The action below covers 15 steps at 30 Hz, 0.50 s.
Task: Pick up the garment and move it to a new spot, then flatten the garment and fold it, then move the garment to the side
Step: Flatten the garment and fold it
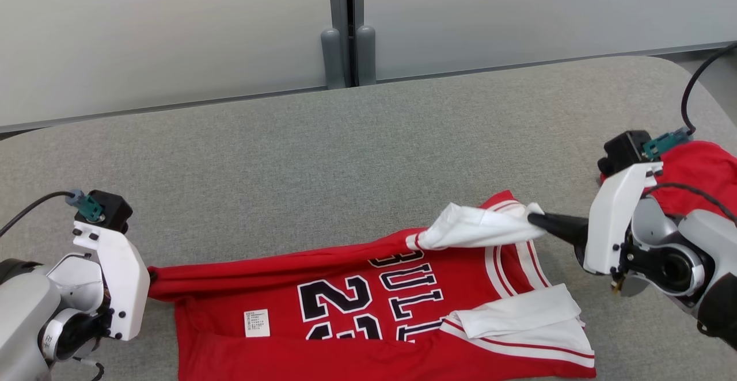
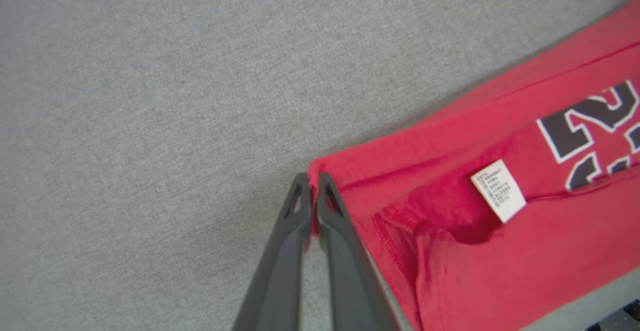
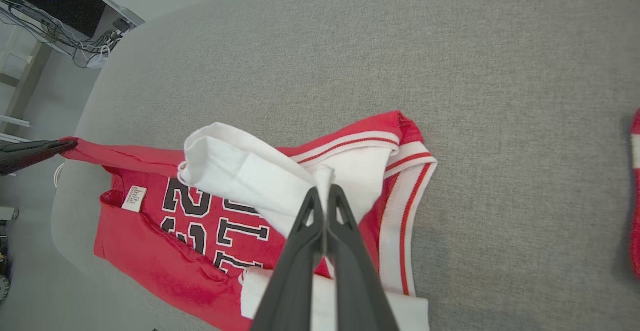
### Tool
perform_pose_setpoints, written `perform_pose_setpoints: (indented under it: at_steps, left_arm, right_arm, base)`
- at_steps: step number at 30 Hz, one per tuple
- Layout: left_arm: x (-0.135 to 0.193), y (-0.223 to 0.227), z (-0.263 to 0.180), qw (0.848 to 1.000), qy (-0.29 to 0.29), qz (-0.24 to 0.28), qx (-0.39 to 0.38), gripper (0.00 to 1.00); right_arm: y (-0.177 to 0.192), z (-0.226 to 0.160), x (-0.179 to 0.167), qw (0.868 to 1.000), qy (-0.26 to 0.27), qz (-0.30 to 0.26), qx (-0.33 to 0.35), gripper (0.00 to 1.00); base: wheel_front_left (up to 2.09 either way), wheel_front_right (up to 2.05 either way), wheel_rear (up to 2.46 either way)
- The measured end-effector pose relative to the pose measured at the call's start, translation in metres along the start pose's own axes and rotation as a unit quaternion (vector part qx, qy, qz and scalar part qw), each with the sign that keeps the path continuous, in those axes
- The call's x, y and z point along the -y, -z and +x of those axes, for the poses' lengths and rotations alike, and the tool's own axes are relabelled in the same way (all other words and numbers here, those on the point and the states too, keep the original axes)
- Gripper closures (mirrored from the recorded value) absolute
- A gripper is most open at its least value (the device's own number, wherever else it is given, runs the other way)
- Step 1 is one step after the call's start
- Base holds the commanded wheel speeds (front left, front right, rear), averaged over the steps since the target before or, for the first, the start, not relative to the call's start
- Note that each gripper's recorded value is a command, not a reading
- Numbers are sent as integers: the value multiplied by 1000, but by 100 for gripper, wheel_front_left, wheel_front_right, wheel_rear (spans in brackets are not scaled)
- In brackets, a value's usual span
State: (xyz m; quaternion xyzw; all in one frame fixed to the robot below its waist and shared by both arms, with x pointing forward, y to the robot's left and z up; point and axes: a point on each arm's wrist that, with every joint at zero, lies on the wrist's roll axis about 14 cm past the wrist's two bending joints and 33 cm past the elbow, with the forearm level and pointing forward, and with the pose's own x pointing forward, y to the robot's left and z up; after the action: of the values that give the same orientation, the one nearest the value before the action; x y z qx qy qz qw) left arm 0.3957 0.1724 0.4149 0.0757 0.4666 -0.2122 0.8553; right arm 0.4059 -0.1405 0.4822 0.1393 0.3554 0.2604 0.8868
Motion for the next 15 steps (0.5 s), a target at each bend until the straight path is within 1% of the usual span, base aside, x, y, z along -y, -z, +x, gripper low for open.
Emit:
perform_pose_setpoints:
  at_steps: [4,10,15]
  left_arm:
    - [0,1,-1,1000,1,2,-13,100]
    - [4,10,-1,999,12,9,-39,100]
    - [5,11,-1,999,13,14,-46,100]
  right_arm:
    - [16,-2,0,1000,-6,9,-27,100]
    - [31,-9,-3,998,-17,22,-47,100]
    - [36,-14,-10,998,-30,24,-53,100]
  base:
    - [0,0,0]
    - [0,0,0]
    - [0,0,0]
